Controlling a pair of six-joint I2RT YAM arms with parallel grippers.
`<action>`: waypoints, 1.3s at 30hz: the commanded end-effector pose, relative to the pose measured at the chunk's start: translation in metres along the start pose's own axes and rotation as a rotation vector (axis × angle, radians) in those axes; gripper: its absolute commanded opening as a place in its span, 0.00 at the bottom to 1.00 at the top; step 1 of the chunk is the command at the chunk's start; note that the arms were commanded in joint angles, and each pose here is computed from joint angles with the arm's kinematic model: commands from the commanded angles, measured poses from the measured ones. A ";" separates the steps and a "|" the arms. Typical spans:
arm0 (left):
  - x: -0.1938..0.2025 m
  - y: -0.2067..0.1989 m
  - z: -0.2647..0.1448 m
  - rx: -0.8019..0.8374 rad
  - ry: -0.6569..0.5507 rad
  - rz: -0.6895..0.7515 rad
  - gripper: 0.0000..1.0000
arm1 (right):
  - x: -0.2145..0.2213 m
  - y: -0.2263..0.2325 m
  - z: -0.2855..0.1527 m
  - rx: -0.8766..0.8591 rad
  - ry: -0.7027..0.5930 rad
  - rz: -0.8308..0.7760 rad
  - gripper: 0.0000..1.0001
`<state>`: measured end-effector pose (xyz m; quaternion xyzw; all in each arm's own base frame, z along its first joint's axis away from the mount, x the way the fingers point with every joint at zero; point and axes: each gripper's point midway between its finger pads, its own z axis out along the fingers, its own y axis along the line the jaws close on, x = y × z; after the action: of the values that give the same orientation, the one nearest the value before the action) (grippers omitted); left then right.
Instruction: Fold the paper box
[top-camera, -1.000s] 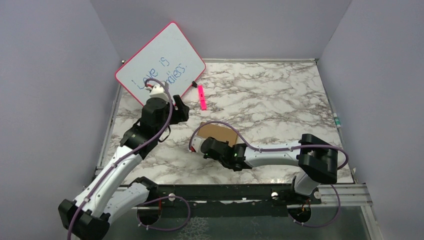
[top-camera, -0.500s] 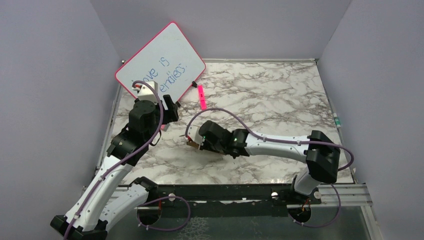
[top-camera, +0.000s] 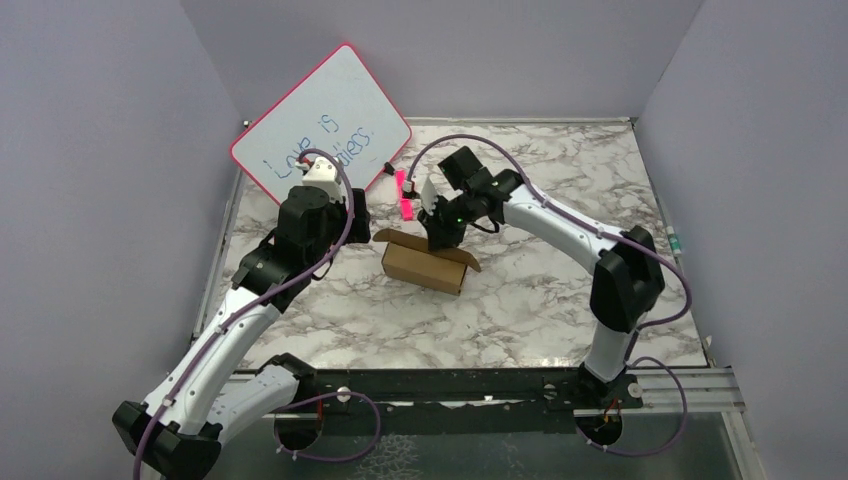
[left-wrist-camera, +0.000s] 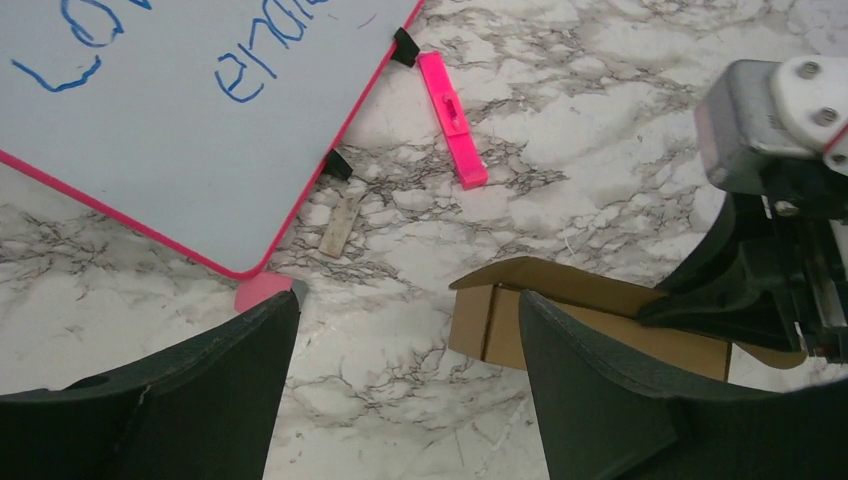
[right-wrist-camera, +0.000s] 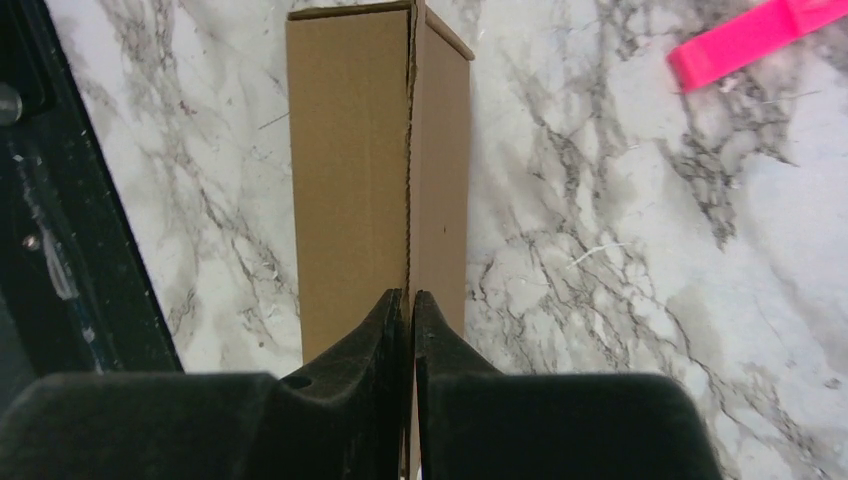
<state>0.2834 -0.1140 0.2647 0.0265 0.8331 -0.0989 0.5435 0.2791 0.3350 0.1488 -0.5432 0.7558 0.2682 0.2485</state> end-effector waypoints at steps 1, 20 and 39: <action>0.012 -0.011 0.011 0.089 0.039 0.048 0.82 | 0.021 0.015 0.013 -0.199 0.093 0.027 0.13; 0.055 -0.010 0.035 0.207 0.201 0.055 0.82 | 0.000 -0.016 -0.008 -0.081 0.061 -0.011 0.50; 0.075 -0.018 0.051 0.290 0.320 0.163 0.80 | 0.048 -0.015 -0.093 0.436 -0.117 0.336 0.60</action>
<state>0.2913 -0.1400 0.1690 0.1532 0.8895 -0.1599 0.3997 0.2634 0.2500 0.1868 -0.4004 0.8361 0.1927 0.3218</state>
